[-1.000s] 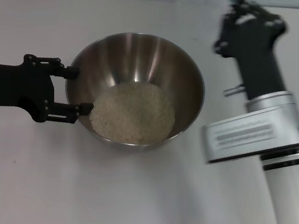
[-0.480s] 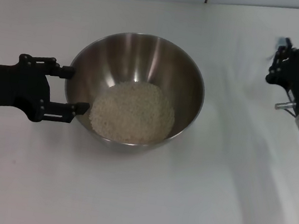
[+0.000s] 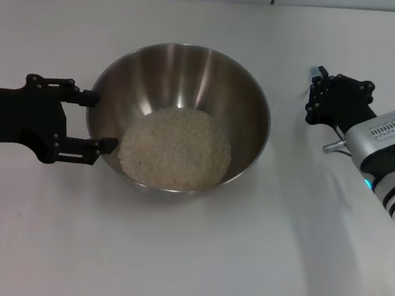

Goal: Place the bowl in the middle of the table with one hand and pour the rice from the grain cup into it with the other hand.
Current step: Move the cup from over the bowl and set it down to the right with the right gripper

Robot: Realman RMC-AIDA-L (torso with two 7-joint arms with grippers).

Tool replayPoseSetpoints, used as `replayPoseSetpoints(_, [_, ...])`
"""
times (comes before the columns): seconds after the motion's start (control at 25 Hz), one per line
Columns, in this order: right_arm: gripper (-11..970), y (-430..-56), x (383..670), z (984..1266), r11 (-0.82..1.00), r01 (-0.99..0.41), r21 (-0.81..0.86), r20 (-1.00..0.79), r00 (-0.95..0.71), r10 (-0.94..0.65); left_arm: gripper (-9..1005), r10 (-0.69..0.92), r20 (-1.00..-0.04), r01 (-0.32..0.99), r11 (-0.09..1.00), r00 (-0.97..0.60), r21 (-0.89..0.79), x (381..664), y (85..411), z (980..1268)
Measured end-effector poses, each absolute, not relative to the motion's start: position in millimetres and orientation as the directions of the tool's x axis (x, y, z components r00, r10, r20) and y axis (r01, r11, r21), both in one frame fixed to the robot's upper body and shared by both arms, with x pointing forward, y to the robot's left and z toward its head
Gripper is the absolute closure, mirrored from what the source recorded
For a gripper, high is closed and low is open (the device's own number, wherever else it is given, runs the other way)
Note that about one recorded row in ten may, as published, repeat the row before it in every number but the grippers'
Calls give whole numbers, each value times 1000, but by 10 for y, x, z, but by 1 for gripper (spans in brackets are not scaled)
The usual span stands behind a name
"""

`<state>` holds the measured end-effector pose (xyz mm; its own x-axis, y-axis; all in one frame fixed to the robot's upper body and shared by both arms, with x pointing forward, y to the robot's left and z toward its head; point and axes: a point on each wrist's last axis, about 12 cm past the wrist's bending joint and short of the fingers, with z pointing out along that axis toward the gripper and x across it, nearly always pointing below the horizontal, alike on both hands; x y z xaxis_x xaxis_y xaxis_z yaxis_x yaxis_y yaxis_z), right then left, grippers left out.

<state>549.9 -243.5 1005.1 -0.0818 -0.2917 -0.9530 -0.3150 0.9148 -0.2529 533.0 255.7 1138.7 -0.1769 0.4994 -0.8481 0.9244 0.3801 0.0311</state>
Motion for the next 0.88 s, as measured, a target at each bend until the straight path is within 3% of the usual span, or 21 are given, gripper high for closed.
replayPoseSetpoints(0.44, [941,-2501,5360,9958,926,-294,-238,-953,-116,-281,218,501,-848,926,377,-174,33,5329,2549,11391])
replayPoseSetpoints(0.56, [736,-2548,5218,9929,936,-278,-218,-962,-101,-254,218,503,-848,928,370,-166,38,5345,2529,11407])
replayPoseSetpoints(0.8, [465,-2615,4993,9898,948,-277,-156,-980,-76,-184,218,504,-848,929,367,-163,40,5350,2521,11411])
replayPoseSetpoints(0.88, [400,-2743,4810,9893,970,-232,-78,-994,-57,-94,218,506,-848,929,367,-161,43,5349,2522,11416])
